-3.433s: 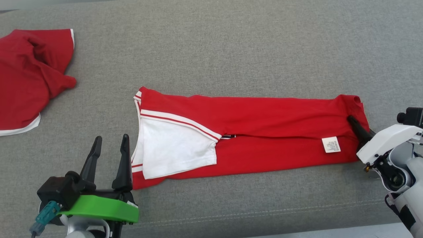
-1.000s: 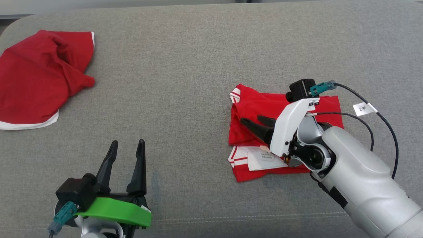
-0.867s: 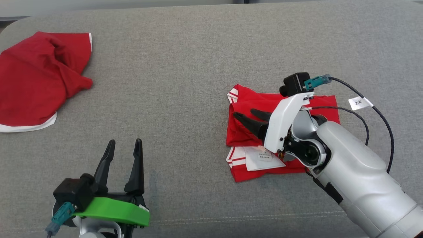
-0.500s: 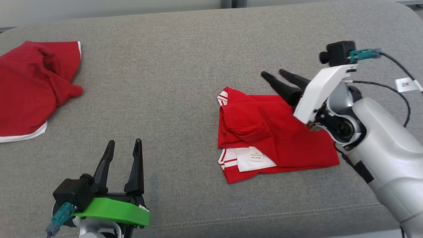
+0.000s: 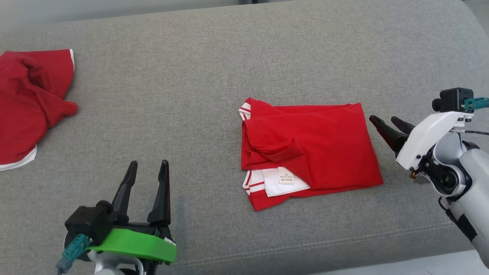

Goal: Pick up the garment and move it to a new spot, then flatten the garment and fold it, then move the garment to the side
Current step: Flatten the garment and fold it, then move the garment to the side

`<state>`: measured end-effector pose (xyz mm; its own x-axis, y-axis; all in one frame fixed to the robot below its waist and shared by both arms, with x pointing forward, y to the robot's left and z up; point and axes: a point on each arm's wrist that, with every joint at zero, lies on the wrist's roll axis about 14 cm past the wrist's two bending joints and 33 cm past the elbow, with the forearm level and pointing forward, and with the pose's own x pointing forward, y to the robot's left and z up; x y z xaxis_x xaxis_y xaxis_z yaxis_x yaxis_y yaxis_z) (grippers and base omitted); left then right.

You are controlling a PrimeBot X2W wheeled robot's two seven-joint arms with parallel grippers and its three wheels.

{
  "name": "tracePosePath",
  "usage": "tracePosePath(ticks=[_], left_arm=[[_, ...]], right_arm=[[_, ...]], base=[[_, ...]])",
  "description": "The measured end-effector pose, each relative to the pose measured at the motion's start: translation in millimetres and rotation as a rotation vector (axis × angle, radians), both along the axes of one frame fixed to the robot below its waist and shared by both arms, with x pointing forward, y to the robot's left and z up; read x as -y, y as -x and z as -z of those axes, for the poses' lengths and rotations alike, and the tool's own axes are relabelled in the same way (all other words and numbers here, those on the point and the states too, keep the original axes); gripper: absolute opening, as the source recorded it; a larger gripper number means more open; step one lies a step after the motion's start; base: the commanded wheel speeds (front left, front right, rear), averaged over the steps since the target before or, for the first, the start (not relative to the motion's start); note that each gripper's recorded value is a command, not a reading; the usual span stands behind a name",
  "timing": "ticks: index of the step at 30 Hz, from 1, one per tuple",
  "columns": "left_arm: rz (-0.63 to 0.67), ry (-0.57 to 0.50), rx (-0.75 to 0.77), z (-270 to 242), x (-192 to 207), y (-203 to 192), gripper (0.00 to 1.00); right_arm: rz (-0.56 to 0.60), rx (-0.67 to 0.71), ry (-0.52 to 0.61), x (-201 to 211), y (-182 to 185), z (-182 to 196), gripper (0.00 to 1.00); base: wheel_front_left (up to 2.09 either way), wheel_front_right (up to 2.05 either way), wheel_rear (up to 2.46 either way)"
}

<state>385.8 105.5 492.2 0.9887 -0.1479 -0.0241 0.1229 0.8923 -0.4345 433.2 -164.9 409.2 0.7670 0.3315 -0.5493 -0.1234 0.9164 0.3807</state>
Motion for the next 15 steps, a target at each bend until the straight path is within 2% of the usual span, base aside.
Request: tracePosePath(ticks=[6, 15], left_arm=[[0.017, 0.0, -0.027, 8, 5, -2, 1.0], [0.009, -0.016, -0.05, 14, 0, 0, 1.0]], right_arm=[[0.042, -0.05, -0.021, 7, 9, 19, 1.0], [0.034, -0.104, -0.053, -3, 13, 38, 1.0]], base=[[0.0, 0.0, 0.0], [0.0, 0.0, 0.0]])
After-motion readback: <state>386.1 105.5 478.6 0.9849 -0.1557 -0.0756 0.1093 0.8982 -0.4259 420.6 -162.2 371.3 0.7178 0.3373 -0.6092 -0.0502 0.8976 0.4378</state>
